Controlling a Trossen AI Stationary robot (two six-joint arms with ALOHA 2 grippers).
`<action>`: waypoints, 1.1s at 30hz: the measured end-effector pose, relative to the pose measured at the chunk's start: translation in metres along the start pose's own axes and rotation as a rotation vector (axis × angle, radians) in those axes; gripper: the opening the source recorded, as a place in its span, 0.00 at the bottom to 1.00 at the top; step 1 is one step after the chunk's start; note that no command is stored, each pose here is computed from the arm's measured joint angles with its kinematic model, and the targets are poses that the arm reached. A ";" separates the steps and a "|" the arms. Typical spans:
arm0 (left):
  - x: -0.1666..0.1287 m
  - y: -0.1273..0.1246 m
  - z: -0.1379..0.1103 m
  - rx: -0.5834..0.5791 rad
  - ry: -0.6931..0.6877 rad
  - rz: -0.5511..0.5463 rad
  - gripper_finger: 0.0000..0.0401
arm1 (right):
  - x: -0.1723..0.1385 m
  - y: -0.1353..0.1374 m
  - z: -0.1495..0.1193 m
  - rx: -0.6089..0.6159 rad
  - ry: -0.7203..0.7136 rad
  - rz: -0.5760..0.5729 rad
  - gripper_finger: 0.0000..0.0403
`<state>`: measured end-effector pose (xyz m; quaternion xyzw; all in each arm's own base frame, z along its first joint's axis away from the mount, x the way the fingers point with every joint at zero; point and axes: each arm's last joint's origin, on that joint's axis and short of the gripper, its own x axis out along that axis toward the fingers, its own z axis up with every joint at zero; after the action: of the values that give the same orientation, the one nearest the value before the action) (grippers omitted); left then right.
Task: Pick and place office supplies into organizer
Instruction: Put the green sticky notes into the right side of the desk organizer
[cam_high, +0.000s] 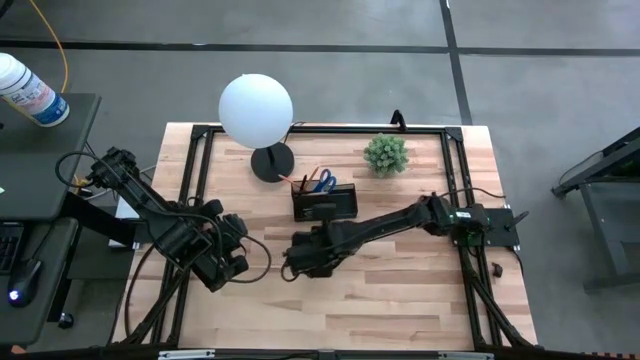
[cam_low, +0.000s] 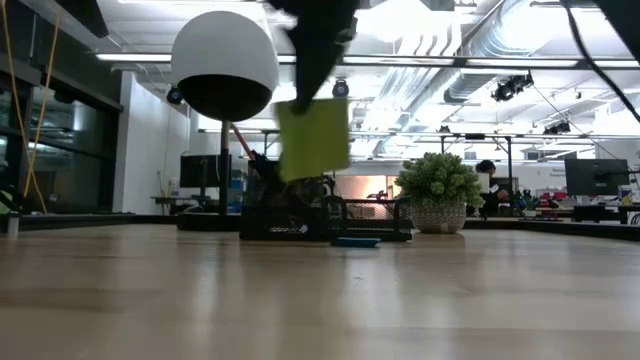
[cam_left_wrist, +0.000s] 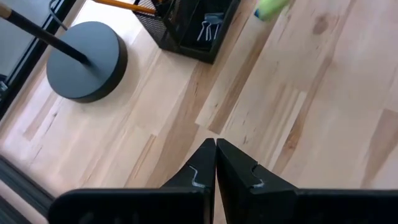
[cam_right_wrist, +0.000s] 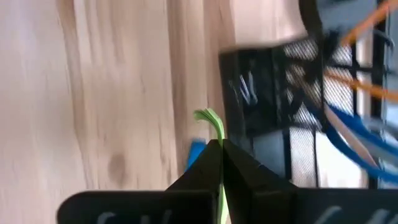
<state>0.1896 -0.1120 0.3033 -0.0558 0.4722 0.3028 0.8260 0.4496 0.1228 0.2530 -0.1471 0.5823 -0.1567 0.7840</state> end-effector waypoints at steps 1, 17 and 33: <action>0.000 0.000 0.000 0.002 0.002 0.003 0.01 | -0.005 -0.003 -0.004 0.002 0.017 0.014 0.00; 0.000 0.001 -0.001 0.005 0.012 0.006 0.01 | -0.022 -0.091 -0.014 0.153 0.118 0.120 0.00; -0.013 0.000 -0.021 0.019 0.030 0.011 0.01 | -0.026 -0.147 -0.022 0.209 0.130 0.268 0.00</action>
<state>0.1693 -0.1260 0.3029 -0.0497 0.4879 0.3021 0.8174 0.4107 -0.0006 0.3300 0.0244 0.6267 -0.1198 0.7696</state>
